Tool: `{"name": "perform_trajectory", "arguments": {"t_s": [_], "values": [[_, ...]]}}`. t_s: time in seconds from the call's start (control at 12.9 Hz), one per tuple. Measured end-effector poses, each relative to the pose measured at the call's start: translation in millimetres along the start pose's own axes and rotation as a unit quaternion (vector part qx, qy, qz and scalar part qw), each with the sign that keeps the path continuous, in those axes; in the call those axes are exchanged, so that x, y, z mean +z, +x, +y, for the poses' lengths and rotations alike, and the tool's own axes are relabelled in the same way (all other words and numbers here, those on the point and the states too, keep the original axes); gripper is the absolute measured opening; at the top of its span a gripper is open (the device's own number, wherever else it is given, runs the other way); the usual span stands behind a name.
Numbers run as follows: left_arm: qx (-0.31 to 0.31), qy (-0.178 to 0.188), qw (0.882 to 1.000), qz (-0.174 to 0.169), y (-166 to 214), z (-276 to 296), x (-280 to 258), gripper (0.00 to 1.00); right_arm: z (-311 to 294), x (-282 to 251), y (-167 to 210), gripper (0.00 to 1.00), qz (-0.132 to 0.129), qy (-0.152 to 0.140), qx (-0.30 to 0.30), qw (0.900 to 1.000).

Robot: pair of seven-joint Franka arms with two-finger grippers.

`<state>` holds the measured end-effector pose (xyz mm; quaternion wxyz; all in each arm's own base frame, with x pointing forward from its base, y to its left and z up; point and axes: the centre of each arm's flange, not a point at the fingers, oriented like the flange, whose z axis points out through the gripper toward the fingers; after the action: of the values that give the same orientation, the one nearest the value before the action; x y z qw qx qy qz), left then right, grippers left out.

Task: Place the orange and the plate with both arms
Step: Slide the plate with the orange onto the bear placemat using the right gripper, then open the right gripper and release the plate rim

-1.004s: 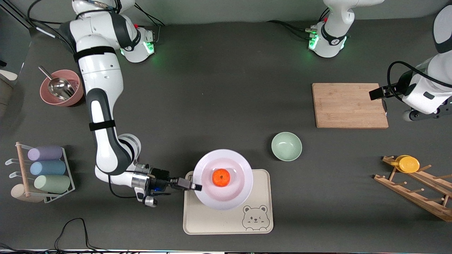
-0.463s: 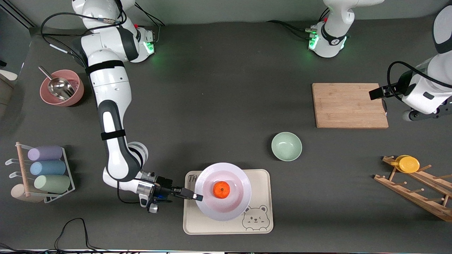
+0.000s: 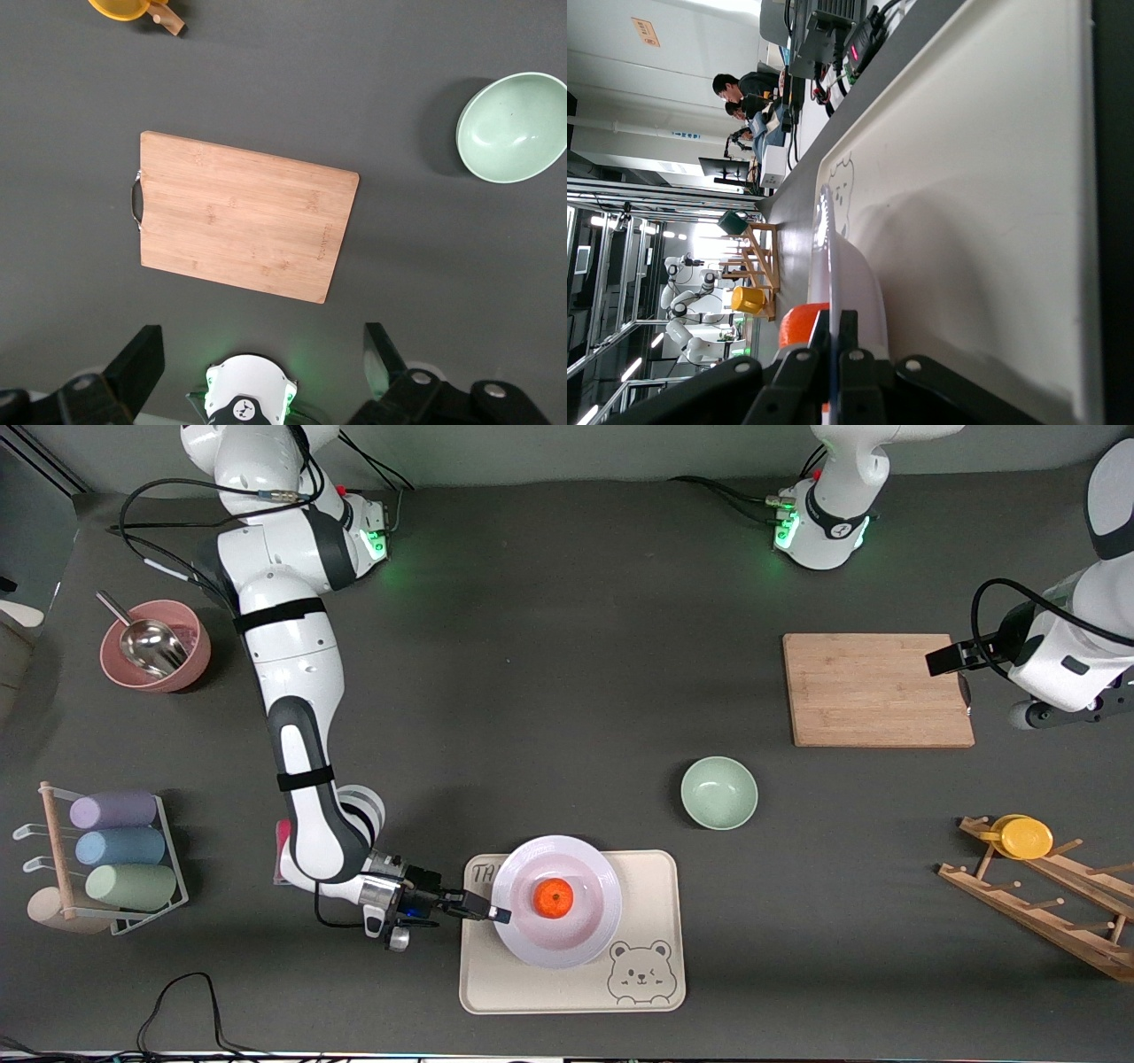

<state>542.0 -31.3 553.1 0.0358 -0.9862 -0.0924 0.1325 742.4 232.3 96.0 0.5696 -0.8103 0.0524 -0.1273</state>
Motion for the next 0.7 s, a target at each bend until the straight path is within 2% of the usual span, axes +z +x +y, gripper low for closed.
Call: {"name": "perform_trajectory", "arguments": {"t_s": [0.62,0.7], "values": [[0.000,0.000,1.000,0.000,0.0,0.0,0.2,1.00,-2.3,5.9,-1.2,0.04,0.019,-0.003,-0.028,0.999],[0.000,0.000,1.000,0.000,0.0,0.0,0.2,1.00,-2.1,5.8,-1.1,0.11,0.019,-0.003,-0.028,0.999]]}}
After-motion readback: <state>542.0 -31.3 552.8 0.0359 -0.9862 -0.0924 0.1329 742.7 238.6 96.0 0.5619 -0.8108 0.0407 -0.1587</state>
